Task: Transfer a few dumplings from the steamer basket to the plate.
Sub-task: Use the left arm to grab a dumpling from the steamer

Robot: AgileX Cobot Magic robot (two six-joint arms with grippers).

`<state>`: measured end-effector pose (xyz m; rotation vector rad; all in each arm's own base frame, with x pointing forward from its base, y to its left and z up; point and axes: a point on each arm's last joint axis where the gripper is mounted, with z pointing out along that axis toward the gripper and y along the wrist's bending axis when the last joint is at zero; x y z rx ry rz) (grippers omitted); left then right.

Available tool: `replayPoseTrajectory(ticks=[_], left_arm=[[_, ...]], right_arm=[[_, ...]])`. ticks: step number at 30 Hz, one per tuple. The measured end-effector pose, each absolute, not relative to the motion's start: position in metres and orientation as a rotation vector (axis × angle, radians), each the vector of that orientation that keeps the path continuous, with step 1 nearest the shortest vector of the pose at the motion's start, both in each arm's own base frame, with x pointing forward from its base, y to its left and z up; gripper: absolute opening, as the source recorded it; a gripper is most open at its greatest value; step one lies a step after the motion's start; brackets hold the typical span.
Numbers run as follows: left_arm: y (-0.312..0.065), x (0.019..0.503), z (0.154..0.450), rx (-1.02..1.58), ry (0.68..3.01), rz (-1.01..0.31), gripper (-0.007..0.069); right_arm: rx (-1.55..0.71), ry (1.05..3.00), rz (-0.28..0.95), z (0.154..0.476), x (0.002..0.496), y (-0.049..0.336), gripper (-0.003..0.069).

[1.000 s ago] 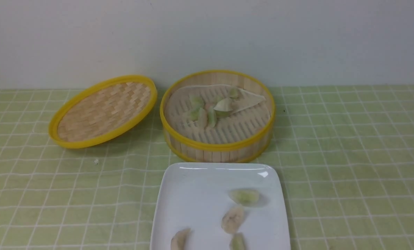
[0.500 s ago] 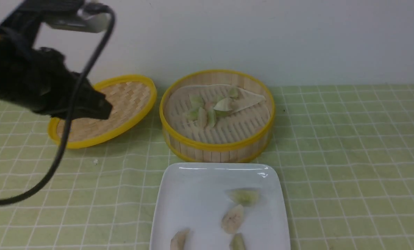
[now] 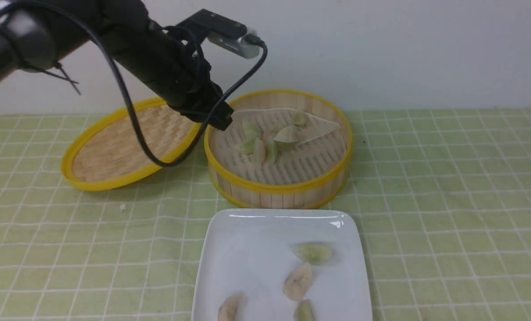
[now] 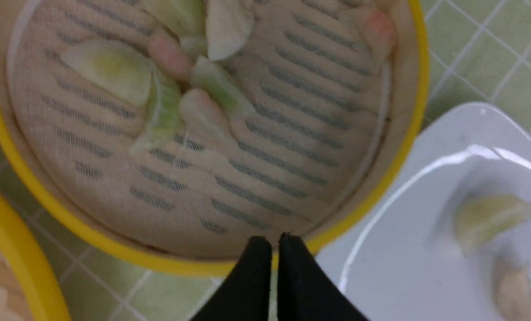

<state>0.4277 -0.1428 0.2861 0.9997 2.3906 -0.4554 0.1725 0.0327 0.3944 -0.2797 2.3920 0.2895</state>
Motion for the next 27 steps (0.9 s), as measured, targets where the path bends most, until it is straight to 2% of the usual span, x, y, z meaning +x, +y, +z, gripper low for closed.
replayPoseTrajectory(ticks=[2, 3, 4, 7, 8, 10, 15, 21, 24, 27], left_arm=[[-0.147, 0.443, 0.27, 1.007, 2.4, -0.458, 0.0062], [-0.147, 0.444, 0.272, 1.006, 2.393, -0.456, 0.0067], [-0.15, 0.456, 0.259, 1.011, 2.391, -0.45, 0.012], [-0.153, 0.47, 0.241, 1.017, 2.393, -0.437, 0.0208], [-0.154, 0.48, 0.223, 1.016, 2.399, -0.419, 0.0286], [-0.154, 0.489, 0.207, 1.015, 2.405, -0.385, 0.0378], [-0.154, 0.503, 0.174, 0.993, 2.38, -0.326, 0.0507], [-0.166, 0.507, 0.164, 1.046, 2.318, -0.287, 0.0506], [-0.173, 0.505, 0.156, 1.069, 2.323, -0.282, 0.0445], [-0.178, 0.503, 0.156, 1.051, 2.346, -0.271, 0.0327]], right_arm=[[-0.27, 2.394, 0.293, 0.394, 0.172, 0.033, -0.0012], [-0.269, 2.394, 0.294, 0.394, 0.172, 0.033, -0.0011], [-0.259, 2.395, 0.297, 0.394, 0.172, 0.033, -0.0011], [-0.252, 2.396, 0.299, 0.394, 0.173, 0.033, -0.0011], [-0.252, 2.396, 0.299, 0.394, 0.173, 0.033, -0.001], [-0.252, 2.396, 0.299, 0.394, 0.173, 0.033, -0.001], [-0.249, 2.396, 0.3, 0.394, 0.173, 0.033, -0.001], [-0.248, 2.396, 0.3, 0.394, 0.173, 0.033, -0.001], [-0.248, 2.399, 0.298, 0.394, 0.172, 0.032, -0.001], [-0.244, 2.408, 0.3, 0.394, 0.172, 0.032, -0.001]])
